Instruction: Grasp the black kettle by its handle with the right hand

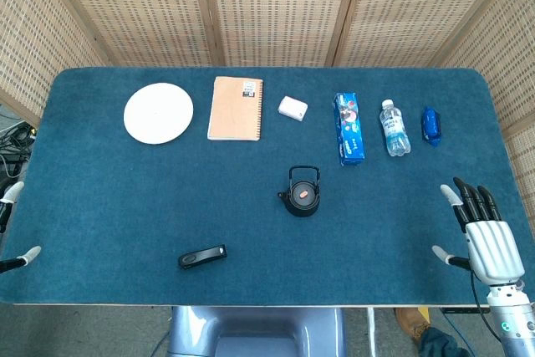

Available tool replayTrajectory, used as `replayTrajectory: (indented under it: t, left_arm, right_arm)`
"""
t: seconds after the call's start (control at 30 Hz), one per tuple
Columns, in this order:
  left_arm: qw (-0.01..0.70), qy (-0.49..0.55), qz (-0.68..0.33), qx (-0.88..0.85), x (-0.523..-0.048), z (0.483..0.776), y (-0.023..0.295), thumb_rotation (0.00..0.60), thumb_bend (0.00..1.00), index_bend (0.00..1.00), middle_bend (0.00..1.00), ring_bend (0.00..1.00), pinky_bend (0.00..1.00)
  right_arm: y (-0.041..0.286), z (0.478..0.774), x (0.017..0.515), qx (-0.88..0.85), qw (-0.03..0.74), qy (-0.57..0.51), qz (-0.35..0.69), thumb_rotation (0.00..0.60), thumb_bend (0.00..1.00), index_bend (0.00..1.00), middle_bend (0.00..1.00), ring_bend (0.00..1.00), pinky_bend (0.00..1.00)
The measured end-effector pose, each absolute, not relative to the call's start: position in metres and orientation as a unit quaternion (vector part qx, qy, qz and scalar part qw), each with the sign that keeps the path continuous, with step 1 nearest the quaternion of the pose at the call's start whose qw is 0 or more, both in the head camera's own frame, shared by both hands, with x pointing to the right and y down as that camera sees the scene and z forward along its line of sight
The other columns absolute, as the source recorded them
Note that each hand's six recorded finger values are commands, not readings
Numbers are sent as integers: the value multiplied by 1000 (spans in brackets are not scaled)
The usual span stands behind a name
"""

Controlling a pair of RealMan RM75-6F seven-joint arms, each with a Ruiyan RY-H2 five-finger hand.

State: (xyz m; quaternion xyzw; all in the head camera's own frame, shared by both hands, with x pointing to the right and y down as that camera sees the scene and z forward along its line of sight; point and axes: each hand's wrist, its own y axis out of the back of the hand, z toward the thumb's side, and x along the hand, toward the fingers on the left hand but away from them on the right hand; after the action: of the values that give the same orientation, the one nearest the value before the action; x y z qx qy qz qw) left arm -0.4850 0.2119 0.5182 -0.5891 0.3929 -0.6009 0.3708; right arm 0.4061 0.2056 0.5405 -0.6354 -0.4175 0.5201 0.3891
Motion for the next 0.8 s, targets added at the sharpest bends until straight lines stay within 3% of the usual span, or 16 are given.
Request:
replayTrajectory:
  t: [0.33, 0.53, 0.73, 0.8]
  left_arm:
    - [369, 391, -604, -588, -486, 520, 212, 600, 0, 0, 0, 0, 0]
    - [370, 388, -607, -587, -484, 523, 210, 600, 0, 0, 0, 0, 0]
    - [366, 385, -613, -585, -484, 527, 207, 600, 0, 0, 0, 0, 0]
    - [363, 384, -617, -583, -485, 530, 206, 600, 0, 0, 0, 0, 0]
  right_arm:
    - [205, 547, 403, -646, 380, -409, 520, 600, 0, 0, 0, 0, 0]
    - [184, 561, 390, -679, 361, -384, 511, 600, 35, 0, 0, 0, 0]
    - [143, 573, 366, -716, 346, -346, 498, 600, 360, 0, 0, 0, 0]
    - [128, 578, 354, -732, 334, -334, 492, 600, 617, 0, 0, 0, 0]
